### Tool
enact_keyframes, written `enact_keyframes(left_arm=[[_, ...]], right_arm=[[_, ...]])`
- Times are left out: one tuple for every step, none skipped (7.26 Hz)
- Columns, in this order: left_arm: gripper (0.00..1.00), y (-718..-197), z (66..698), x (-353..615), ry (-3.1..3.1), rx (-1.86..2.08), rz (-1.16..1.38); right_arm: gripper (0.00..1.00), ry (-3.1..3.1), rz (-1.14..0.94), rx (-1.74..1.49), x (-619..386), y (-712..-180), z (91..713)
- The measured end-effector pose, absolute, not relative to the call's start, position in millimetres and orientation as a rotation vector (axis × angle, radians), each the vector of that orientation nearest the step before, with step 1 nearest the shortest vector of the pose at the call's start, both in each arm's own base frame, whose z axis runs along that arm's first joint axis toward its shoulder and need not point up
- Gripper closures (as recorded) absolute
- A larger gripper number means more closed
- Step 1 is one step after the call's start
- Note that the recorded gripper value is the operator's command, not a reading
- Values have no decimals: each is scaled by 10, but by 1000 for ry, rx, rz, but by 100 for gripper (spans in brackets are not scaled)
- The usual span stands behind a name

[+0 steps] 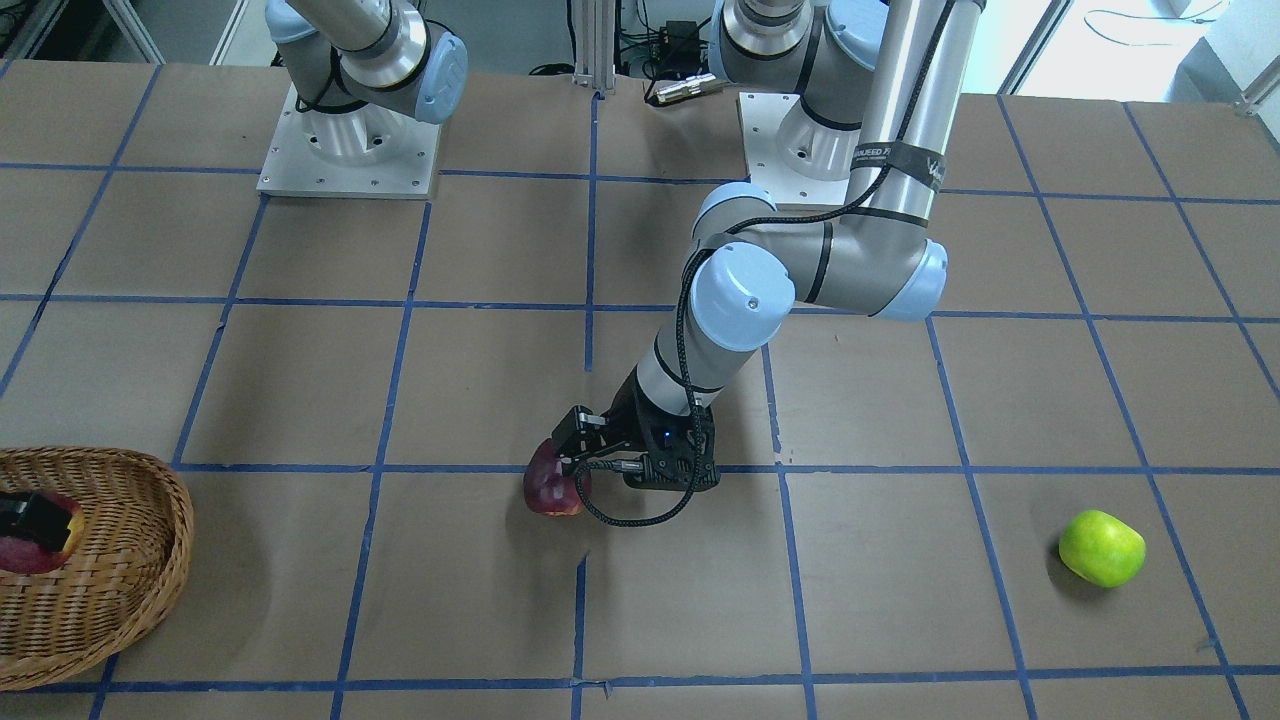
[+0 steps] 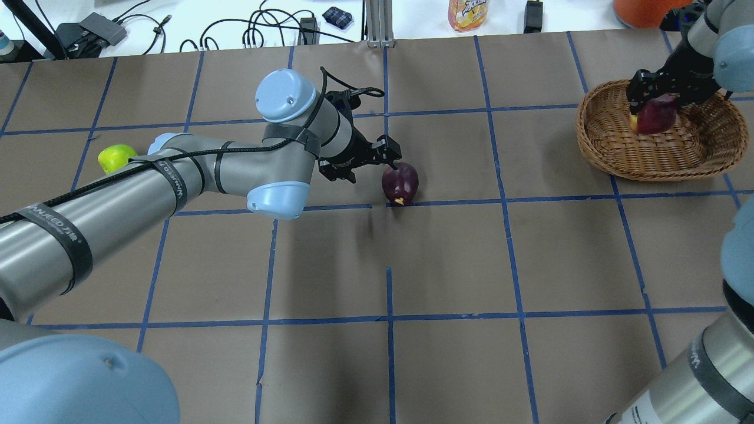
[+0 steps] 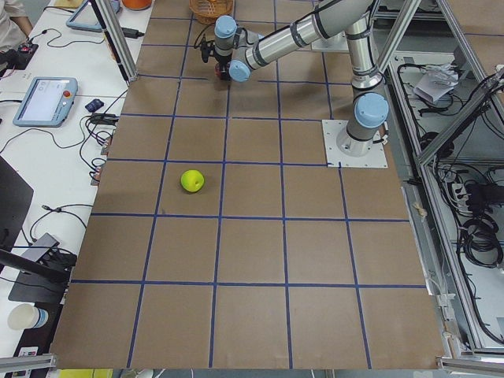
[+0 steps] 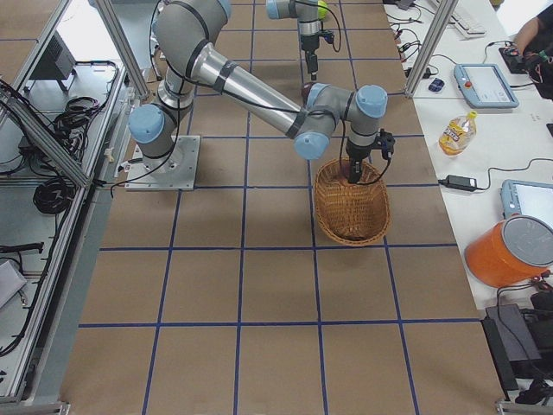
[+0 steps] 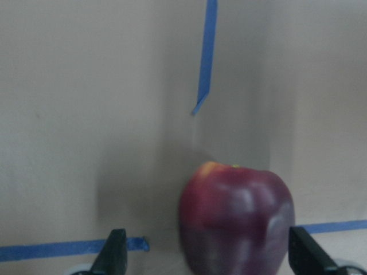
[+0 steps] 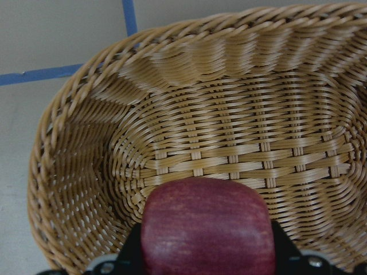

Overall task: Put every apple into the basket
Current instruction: 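Drop pinkish-red apple in basket while left sets dark red apple centrally, then reach the left gripper to the green apple while the right returns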

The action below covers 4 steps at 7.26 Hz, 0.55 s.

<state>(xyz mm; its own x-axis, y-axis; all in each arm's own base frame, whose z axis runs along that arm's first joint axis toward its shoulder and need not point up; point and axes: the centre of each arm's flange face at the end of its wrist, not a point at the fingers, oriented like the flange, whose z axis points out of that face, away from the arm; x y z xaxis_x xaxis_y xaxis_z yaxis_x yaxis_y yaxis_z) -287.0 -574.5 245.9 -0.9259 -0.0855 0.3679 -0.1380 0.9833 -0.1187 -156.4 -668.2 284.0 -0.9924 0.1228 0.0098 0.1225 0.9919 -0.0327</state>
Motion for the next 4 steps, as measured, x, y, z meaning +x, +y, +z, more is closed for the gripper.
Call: enact_keyframes(left_arm=[[0, -5878, 2791, -2614, -2765, 126, 234], [0, -5964, 3109, -2212, -2787, 54, 238], [0, -5986, 3371, -1707, -2812, -18, 228], [0, -5980, 3561, -1076, -2877, -95, 229]], right_arm=[[70, -3132, 11, -211, -1669, -6689, 2653], [1, -3139, -18, -233, -1771, -6675, 2522], [0, -3144, -35, -256, -1868, -6647, 2450], [0, -3146, -45, -272, -1919, -6625, 2418]])
